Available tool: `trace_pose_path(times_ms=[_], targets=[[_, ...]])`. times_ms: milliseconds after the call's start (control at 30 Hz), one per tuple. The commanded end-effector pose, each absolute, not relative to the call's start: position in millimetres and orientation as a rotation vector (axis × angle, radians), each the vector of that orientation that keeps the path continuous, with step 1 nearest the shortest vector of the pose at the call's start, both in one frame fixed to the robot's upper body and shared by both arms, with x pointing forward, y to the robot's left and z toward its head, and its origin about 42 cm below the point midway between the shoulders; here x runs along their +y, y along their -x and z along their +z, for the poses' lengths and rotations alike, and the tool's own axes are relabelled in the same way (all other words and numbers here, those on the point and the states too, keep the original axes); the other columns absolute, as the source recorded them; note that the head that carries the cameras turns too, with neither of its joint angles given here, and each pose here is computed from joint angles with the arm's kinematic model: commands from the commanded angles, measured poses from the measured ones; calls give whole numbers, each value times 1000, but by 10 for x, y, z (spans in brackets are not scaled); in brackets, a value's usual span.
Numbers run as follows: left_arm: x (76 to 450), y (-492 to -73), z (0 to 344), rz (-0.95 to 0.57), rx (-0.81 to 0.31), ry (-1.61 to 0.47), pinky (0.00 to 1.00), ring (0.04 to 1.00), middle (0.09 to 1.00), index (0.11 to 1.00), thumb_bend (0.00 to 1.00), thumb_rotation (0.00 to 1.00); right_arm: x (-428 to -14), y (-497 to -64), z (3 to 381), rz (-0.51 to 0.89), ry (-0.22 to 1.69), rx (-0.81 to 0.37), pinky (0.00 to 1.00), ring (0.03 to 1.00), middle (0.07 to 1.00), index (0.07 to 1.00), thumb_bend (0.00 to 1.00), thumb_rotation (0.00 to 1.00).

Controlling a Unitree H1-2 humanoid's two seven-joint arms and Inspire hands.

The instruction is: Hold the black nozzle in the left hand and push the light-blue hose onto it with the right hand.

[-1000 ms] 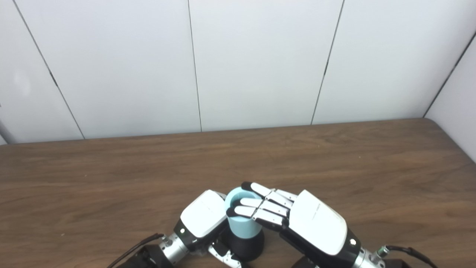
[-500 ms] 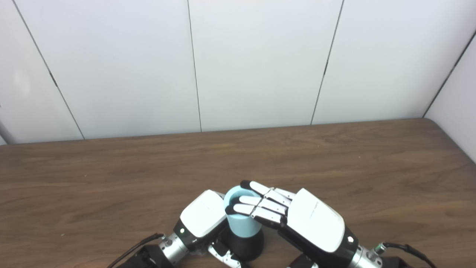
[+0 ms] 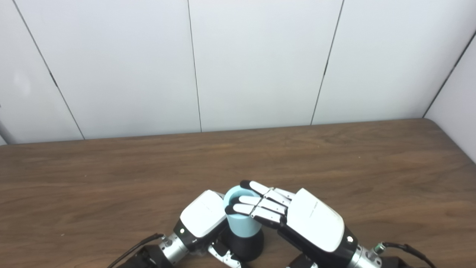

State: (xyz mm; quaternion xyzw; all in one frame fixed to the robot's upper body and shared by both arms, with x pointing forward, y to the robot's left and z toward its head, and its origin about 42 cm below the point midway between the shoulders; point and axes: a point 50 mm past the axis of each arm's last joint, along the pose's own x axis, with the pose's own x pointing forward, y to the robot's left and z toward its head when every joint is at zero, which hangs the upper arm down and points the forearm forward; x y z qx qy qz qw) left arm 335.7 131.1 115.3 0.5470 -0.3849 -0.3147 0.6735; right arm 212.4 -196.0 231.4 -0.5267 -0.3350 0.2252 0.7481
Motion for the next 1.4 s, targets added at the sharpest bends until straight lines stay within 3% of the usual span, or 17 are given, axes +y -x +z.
trace_pose_path(times_ms=[0,1367], targets=[[1361,-3061,723,-910,-738,-1302,328,415,497,483,503,0,-2051,-2067,1915,668,1248,-507,754,836,844,798,855,837],[1360,-3053,744,-906,-753,-1313,328,416,502,479,503,0,-2082,-2052,1828,683,1260,-463,769,837,843,802,851,838]])
